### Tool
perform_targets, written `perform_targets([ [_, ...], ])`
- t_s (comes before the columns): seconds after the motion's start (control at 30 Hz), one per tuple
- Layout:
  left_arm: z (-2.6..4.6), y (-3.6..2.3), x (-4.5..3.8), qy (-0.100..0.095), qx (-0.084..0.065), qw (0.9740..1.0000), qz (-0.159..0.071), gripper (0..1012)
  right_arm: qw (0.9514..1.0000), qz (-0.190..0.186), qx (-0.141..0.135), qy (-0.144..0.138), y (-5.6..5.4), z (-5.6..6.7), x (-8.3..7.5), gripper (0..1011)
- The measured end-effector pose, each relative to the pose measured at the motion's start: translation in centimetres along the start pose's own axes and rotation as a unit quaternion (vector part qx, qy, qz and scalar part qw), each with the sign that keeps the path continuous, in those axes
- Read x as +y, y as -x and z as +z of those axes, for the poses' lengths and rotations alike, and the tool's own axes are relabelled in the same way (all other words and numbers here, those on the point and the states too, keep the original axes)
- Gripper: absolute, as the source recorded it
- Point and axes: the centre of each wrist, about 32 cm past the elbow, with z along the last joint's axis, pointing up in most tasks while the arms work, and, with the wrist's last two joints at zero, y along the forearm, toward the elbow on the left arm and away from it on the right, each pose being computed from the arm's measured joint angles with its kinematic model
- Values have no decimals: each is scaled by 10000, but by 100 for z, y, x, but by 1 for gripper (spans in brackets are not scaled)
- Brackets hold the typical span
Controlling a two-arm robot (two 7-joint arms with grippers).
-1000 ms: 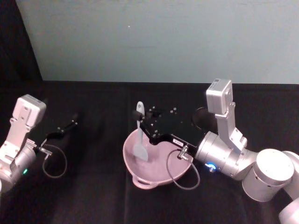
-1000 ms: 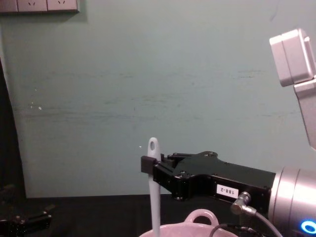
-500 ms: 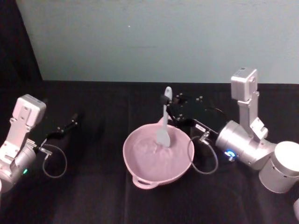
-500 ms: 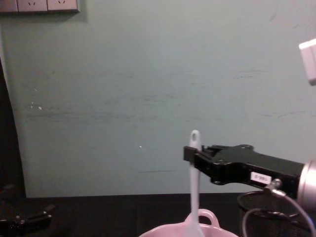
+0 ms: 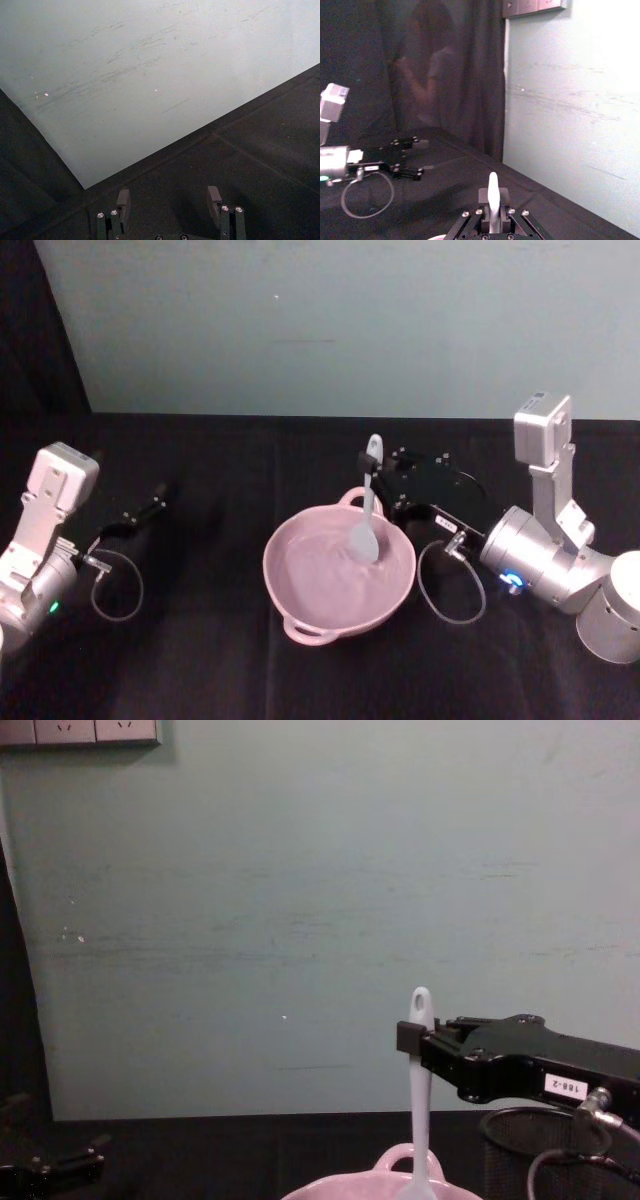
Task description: Use the one hand to pick up the spoon and stir the clear water in the bowl.
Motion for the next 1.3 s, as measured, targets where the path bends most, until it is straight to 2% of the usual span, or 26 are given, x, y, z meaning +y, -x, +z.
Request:
perform_targets([
  [0.37, 0, 0, 0, 0, 0, 10000, 0, 1005, 9989, 466, -9, -28, 205, 27, 91, 118],
  [0.67, 0, 0, 0, 0, 0, 10000, 0, 1005, 9980, 629, 37, -96, 279, 36, 235, 118],
  [0.9, 0, 0, 0, 0, 0, 10000, 0, 1005, 9981, 573, 180, -161, 247, 0, 331, 118],
  [1.13, 0, 0, 0, 0, 0, 10000, 0, 1005, 9984, 334, 422, -193, 132, -85, 367, 118],
  [1.3, 0, 0, 0, 0, 0, 10000, 0, 1005, 9988, 163, 426, -165, 48, -102, 336, 118],
])
